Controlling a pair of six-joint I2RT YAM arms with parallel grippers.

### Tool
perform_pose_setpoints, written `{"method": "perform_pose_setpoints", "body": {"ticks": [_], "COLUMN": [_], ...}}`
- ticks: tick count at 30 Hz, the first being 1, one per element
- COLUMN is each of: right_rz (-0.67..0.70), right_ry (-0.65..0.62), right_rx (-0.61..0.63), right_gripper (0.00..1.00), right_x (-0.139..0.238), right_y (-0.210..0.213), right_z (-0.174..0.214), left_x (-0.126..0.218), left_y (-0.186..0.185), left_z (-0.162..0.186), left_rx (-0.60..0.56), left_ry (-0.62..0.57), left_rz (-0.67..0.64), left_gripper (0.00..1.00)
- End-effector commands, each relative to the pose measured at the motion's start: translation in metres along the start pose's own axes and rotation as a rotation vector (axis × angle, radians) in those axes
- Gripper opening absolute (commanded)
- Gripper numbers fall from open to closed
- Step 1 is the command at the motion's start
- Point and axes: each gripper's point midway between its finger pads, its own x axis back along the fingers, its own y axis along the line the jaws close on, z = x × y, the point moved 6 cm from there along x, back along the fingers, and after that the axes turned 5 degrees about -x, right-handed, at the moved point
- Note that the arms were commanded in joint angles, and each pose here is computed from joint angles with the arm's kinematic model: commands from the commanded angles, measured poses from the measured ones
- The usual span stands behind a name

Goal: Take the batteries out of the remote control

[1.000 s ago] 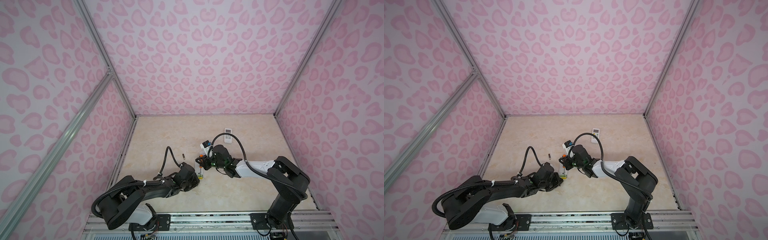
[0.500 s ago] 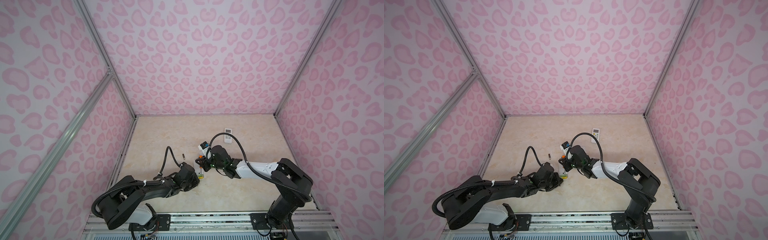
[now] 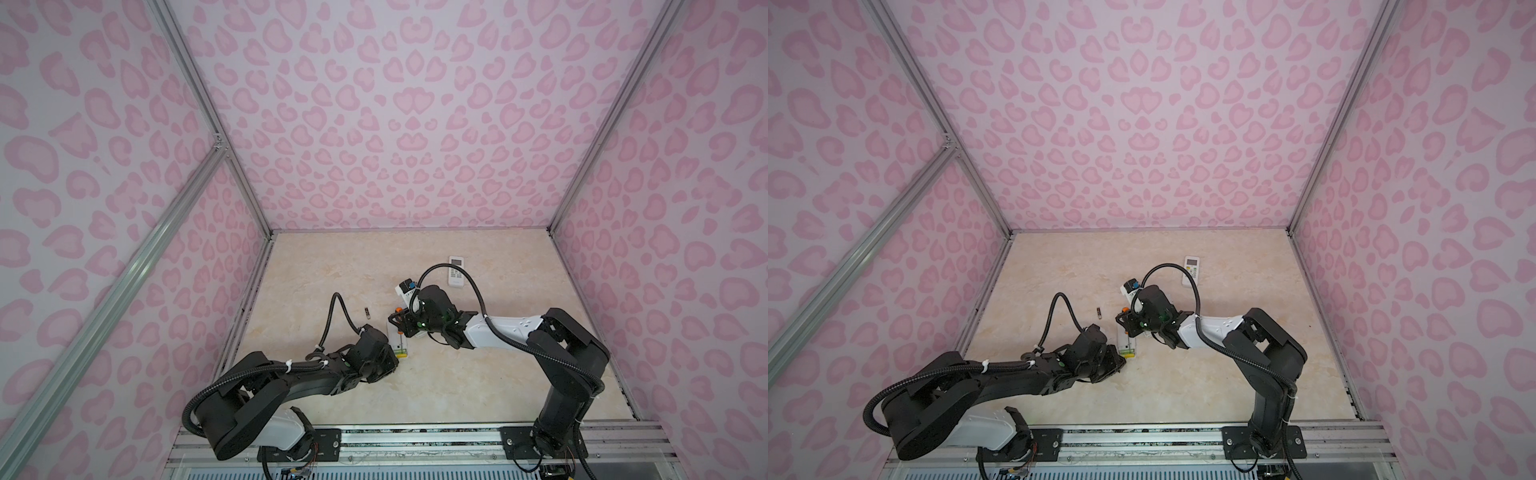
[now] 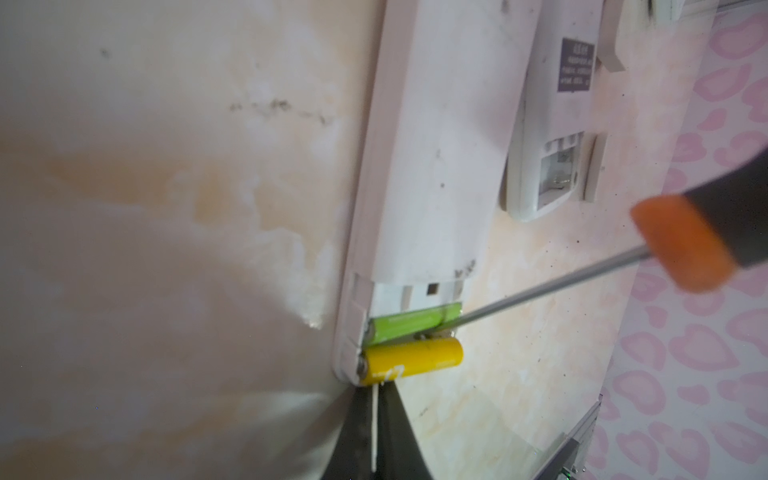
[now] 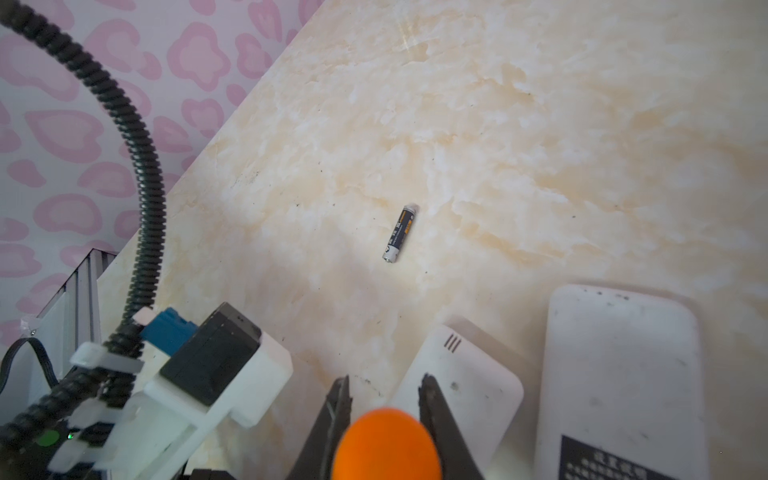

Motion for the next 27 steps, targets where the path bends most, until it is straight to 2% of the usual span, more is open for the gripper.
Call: {"method": "perform_pose_setpoints", "body": {"ticks": [1,14,20,24,27], "right_rz": [0.004,0.06,0.112,0.15,0.17], "right_ry": [0.115,0.064,-0.016,-0.013,-0.005], "right_rx": [-0.082,-0.022,0.023,0.025,0.005], "right_gripper": [0.0,0.0,0.0,0.0,0.0], "right_x": [-0.005,0.009,0.052,0.077,0.081], "right_y": [-0.007,-0.003,0.007,0.003,-0.002], "right_z": [0.021,0.002,-0.019,-0.013,-0.005], "left_x": [0.002,0.003,0.006,0.008,0.01], "left_y": [0.002,0.001,-0.007,-0.01,-0.014], "left_z": [-0.004,-0.005,-0.009,-0.01,-0.012], "left_rx": [-0.004,-0.01,-0.032,-0.052,-0.073], "left_ry": [-0.026,-0.03,-0.04,-0.034,-0.034], "left_rz": [-0.009,-0.01,0.011,-0.001,0.006], "left_gripper": [0.1,0.1,0.12,0.12,0.13]}}
